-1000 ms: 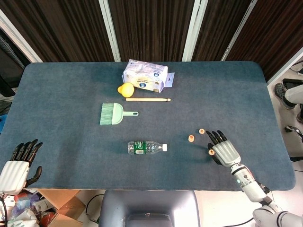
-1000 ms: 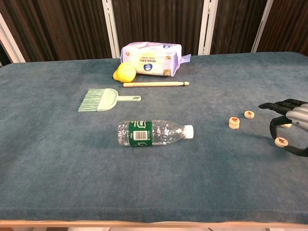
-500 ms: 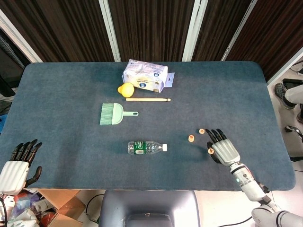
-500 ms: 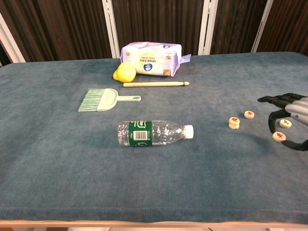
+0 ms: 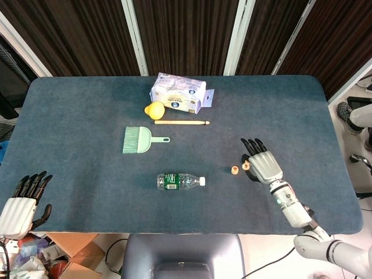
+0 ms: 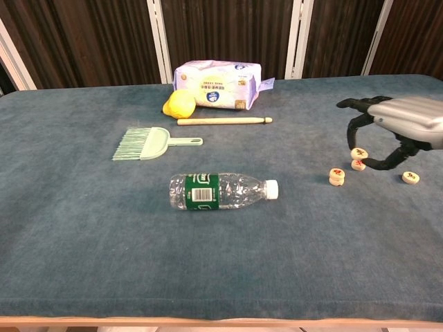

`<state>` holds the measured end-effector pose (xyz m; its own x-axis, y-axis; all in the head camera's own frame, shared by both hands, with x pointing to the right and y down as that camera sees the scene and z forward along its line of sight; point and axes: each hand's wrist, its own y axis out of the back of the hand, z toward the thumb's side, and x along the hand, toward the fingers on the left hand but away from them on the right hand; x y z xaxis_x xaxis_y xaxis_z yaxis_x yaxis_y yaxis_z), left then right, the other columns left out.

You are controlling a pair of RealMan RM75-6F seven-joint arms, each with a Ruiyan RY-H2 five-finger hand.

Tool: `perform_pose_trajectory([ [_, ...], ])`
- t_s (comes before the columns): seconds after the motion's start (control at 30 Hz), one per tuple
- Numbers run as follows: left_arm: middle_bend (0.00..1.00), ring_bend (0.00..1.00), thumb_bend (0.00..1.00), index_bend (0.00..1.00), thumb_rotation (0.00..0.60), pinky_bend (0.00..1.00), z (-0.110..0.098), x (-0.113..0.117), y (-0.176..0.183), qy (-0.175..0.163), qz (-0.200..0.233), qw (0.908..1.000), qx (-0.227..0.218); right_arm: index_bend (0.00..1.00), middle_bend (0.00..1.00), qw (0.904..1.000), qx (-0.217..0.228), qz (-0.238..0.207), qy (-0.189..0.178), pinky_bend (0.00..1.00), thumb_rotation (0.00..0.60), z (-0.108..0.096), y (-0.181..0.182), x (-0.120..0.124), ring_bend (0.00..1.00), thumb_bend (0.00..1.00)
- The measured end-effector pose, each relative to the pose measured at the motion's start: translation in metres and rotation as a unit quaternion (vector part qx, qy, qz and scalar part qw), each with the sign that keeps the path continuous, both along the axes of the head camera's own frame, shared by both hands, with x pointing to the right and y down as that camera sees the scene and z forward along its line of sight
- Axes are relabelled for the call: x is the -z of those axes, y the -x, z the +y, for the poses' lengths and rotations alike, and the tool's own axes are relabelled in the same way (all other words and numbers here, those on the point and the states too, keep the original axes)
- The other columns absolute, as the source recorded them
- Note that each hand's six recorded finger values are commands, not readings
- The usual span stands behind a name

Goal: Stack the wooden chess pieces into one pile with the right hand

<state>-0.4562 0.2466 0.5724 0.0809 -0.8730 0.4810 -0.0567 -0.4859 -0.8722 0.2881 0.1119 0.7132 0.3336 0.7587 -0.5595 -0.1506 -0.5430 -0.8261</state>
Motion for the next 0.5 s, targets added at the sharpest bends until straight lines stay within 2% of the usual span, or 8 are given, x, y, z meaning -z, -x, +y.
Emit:
perform_pose_trajectory([
  [0.17,0.0,0.0,0.5,0.0,0.6,0.0,0.0,0.001,0.001,-0.001,-0.001,1.0,0.001,0.62,0.02,1.0,-0.001,0.002,0.006,0.0,0.6,-0.006,0.009,-0.006,0.0,0.48],
  [0.5,0.0,0.0,0.5,0.0,0.6,0.0,-0.001,0.0,0.001,0.0,-0.003,1.0,0.002,0.62,0.02,0.9992,0.006,0.019,0.034,0.0,0.6,-0.003,0.023,-0.027,0.0,0.48],
])
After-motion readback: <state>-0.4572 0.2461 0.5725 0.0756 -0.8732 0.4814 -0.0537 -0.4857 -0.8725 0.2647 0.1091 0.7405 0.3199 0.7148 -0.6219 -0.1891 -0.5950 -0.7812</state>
